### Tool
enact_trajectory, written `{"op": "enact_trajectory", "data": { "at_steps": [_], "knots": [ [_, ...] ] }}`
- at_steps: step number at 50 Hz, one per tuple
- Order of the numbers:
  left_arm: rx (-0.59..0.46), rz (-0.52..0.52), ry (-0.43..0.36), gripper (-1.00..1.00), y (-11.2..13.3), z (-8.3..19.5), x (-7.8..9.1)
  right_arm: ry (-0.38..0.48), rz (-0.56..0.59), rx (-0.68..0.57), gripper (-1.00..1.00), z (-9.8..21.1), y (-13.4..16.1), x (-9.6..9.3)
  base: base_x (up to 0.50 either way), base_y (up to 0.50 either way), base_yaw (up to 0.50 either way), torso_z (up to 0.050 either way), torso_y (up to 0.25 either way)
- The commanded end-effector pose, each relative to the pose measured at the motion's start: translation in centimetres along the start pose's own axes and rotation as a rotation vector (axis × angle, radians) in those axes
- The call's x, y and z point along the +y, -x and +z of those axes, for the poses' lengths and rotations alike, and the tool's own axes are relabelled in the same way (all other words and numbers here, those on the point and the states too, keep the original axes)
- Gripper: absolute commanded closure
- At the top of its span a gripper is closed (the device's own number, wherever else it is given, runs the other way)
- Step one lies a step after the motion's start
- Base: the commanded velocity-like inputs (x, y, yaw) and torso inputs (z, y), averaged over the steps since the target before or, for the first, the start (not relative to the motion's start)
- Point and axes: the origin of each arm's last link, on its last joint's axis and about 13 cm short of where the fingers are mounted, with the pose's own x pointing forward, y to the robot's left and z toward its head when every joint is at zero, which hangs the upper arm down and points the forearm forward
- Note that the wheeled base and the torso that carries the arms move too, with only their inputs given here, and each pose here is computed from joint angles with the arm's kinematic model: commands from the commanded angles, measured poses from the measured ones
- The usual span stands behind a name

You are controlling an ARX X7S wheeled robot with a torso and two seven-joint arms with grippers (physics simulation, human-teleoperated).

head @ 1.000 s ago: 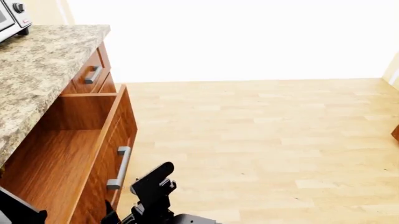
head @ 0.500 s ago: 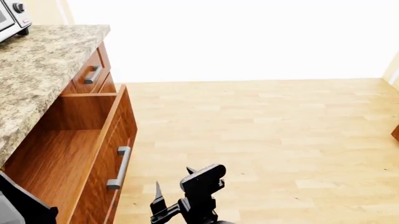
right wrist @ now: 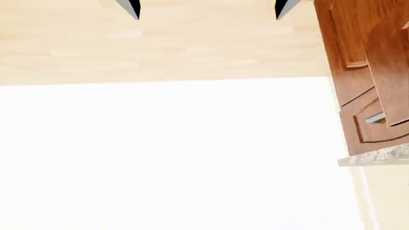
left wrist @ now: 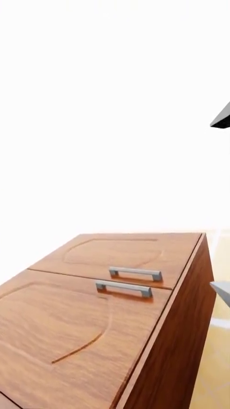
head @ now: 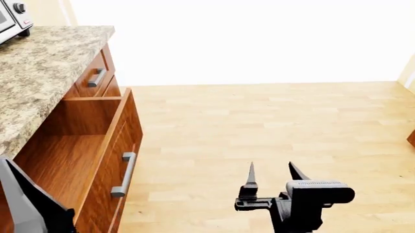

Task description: Place the bar in the bowl and close the drawer.

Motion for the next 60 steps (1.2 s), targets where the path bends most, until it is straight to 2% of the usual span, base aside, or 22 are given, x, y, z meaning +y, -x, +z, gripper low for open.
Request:
{"op": "enact_trajectory", "data": {
  "at_steps": [1,5,12,21,24,27,33,38,51,60],
  "knots": [
    [0.001,-0.013,0.01,-1.0,-0.1,-0.2,-0.4,-0.012,-0.225,-0.09,-1.0,2.5,1.3,-3.6,0.0,0.0,0.0,0.0,0.0],
    [0.005,-0.024,0.015,-1.0,-0.4,-0.1,-0.5,-0.021,-0.251,-0.097,-1.0,2.6,1.4,-4.0,0.0,0.0,0.0,0.0,0.0],
    [0.063,-0.094,0.083,-1.0,-1.5,0.0,-1.1,-0.029,-0.273,-0.108,-1.0,2.7,1.7,-4.3,0.0,0.0,0.0,0.0,0.0],
    [0.244,-0.417,0.242,-1.0,-3.6,0.0,-4.5,-0.031,-0.306,-0.12,-1.0,2.8,2.3,-4.8,0.0,0.0,0.0,0.0,0.0],
    [0.292,-0.484,0.298,-1.0,-4.0,0.2,-5.5,-0.033,-0.31,-0.123,-1.0,3.0,2.4,-4.9,0.0,0.0,0.0,0.0,0.0],
    [0.351,-0.539,0.317,-1.0,-4.3,0.1,-6.5,-0.034,-0.313,-0.126,-1.0,3.1,2.5,-4.9,0.0,0.0,0.0,0.0,0.0],
    [0.41,-0.607,0.341,-1.0,-4.4,-0.4,-7.8,-0.029,-0.326,-0.136,-1.0,3.5,2.8,-5.1,0.0,0.0,0.0,0.0,0.0],
    [0.461,-0.677,0.403,-1.0,-4.3,-1.1,-9.0,-0.025,-0.337,-0.141,-1.0,3.8,3.1,-5.3,0.0,0.0,0.0,0.0,0.0],
    [0.621,-0.781,0.506,-1.0,-3.1,-3.1,-11.5,-0.034,-0.338,-0.122,-1.0,3.1,3.3,-5.2,0.0,0.0,0.0,0.0,0.0],
    [0.754,-0.813,0.559,-1.0,-2.0,-3.9,-12.4,-0.051,-0.338,-0.11,-1.0,2.9,3.1,-5.2,0.0,0.0,0.0,0.0,0.0]
  ]
}}
